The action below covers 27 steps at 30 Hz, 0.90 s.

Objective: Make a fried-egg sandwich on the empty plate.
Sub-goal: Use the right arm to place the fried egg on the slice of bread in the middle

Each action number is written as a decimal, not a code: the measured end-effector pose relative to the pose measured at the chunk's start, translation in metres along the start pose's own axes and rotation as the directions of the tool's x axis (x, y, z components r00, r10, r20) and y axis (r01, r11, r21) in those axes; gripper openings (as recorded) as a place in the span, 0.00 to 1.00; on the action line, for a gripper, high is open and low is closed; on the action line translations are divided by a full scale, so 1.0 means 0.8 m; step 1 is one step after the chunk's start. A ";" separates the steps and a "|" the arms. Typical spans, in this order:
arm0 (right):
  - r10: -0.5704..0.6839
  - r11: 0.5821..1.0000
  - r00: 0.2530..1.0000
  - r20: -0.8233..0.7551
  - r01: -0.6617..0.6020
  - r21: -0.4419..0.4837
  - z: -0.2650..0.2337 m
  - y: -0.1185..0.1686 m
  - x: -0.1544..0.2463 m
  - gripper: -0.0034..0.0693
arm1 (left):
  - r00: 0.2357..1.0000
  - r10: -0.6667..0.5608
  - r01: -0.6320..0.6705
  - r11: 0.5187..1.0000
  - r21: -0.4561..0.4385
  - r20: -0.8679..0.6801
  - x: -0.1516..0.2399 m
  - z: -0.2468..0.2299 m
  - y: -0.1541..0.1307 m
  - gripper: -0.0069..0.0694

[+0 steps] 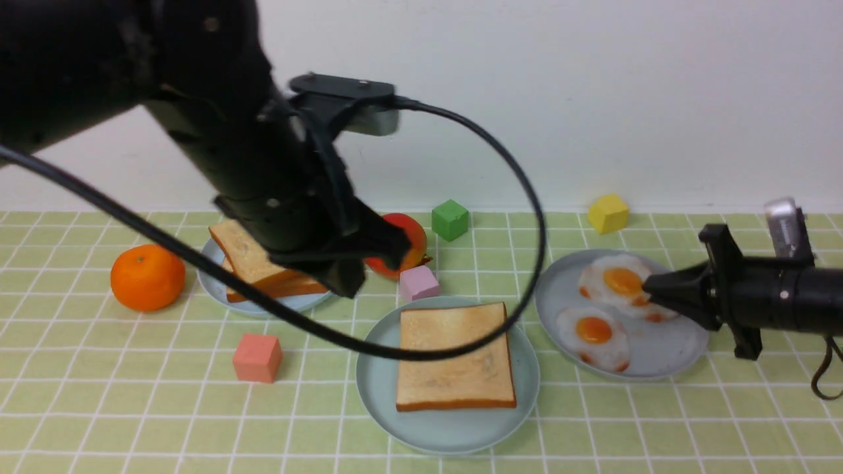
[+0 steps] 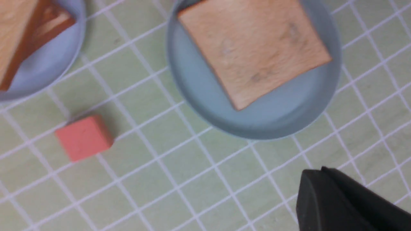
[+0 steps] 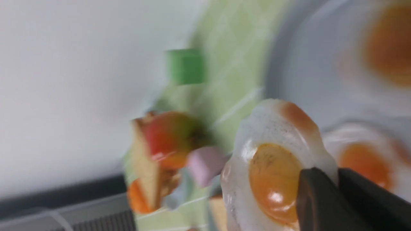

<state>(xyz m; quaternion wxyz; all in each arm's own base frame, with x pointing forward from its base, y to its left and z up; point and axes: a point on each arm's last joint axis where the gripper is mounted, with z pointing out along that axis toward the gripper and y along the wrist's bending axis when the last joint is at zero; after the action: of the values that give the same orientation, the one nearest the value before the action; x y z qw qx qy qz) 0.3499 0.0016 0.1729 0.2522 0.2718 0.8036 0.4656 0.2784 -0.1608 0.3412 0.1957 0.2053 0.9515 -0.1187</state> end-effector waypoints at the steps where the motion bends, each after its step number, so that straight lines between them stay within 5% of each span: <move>1: -0.033 0.999 0.999 -0.001 0.033 -0.029 -0.005 0.017 0.005 0.13 | 0.999 -0.037 0.037 0.999 -0.016 0.000 0.011 -0.007 0.008 0.07; 9: -0.286 0.954 0.951 -0.117 0.272 -0.122 0.023 0.101 0.086 0.13 | 0.985 -0.162 0.164 0.986 -0.025 0.063 0.112 -0.019 0.023 0.07; 14: -0.406 0.913 0.890 -0.206 0.403 -0.057 0.068 0.107 0.130 0.13 | 0.970 -0.212 0.215 0.976 -0.014 0.123 0.137 -0.019 0.025 0.07; 20: -0.410 0.905 0.884 -0.227 0.424 0.017 0.100 0.092 0.141 0.16 | 0.968 -0.222 0.225 0.974 -0.012 0.120 0.142 -0.015 0.026 0.07; 23: -0.399 0.909 0.885 -0.239 0.417 0.026 0.110 0.085 0.140 0.25 | 0.967 -0.223 0.226 0.974 -0.012 0.120 0.142 -0.015 0.026 0.07; 27: -0.415 0.901 0.871 -0.262 0.433 0.011 0.110 0.083 0.139 0.53 | 0.966 -0.224 0.227 0.974 -0.011 0.126 0.142 -0.015 0.026 0.07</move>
<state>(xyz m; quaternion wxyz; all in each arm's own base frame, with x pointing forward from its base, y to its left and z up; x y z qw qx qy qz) 0.3408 0.1580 0.1764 0.2337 0.0356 0.8848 0.4016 0.1884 -0.0998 0.3015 0.2422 0.0855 0.9562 -0.1407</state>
